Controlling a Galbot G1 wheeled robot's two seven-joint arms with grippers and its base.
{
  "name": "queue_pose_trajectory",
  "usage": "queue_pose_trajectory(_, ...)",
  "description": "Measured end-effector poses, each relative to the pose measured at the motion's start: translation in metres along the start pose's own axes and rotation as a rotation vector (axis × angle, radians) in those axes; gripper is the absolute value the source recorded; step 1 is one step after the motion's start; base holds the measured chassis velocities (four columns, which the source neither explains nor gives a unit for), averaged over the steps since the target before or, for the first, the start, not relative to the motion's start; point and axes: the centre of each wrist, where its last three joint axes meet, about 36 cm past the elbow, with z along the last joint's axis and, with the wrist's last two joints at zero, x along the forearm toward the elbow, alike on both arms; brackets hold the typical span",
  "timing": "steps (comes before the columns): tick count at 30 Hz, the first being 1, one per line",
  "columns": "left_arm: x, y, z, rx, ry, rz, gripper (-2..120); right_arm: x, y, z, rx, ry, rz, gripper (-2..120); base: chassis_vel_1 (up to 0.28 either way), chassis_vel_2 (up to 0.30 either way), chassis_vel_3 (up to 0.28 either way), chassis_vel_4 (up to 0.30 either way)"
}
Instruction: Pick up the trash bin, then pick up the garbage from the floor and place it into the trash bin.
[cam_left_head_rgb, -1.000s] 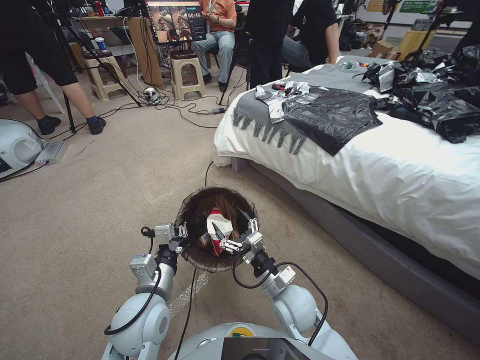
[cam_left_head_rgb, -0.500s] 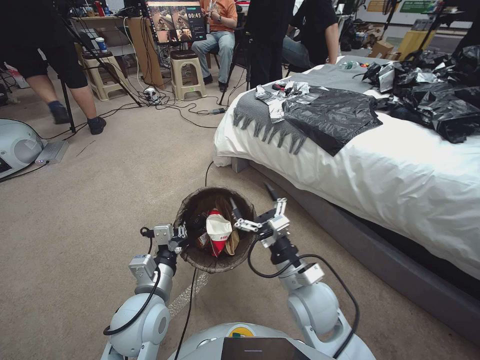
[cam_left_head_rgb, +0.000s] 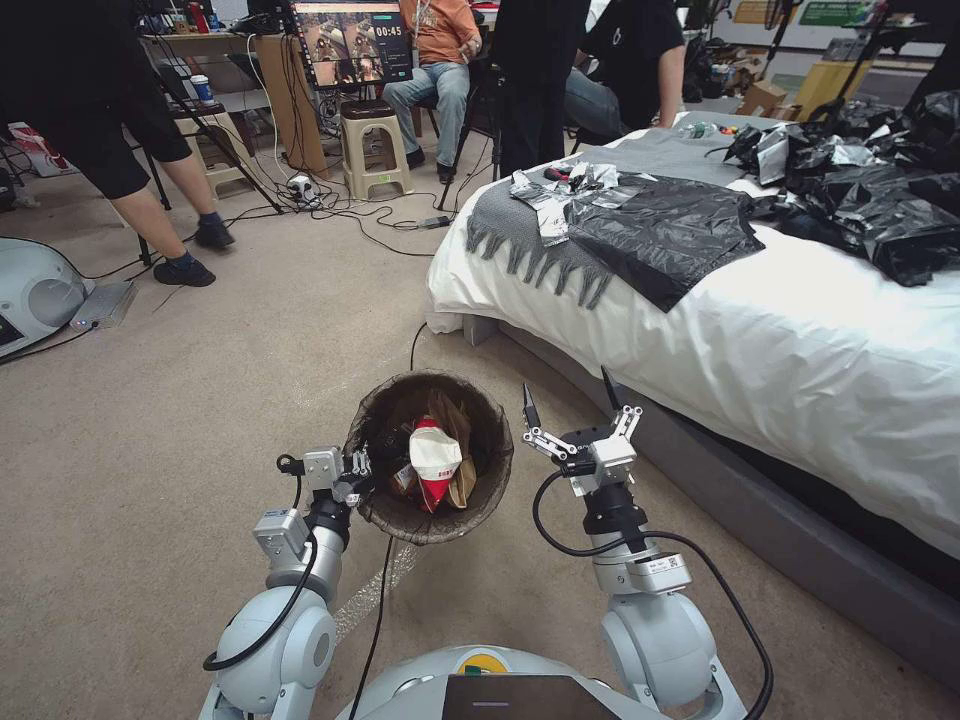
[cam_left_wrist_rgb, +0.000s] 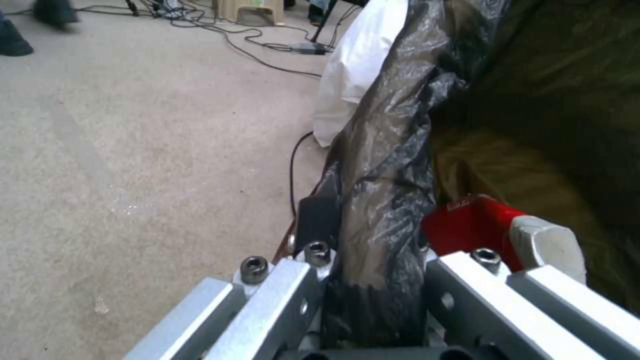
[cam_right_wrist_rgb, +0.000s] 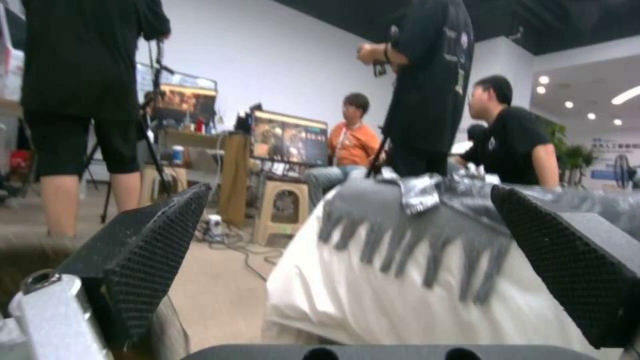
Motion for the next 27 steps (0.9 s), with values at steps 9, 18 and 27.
queue_pose_trajectory(9, 0.000, 0.003, -0.001, 0.004, -0.003, -0.008, 2, 0.001, -0.007, 0.016, -0.004, 0.022, 0.028, 100, 0.000, 0.000, 0.000, 0.000)
queue_pose_trajectory(18, 0.001, 0.003, -0.002, 0.005, -0.006, -0.008, 2, -0.002, -0.009, 0.021, -0.026, 0.027, 0.041, 100, 0.029, 0.028, 0.026, 0.031)
queue_pose_trajectory(27, 0.002, 0.004, -0.004, 0.005, -0.008, -0.012, 2, -0.004, -0.010, 0.021, -0.032, 0.033, 0.038, 100, 0.083, 0.088, 0.076, 0.078)
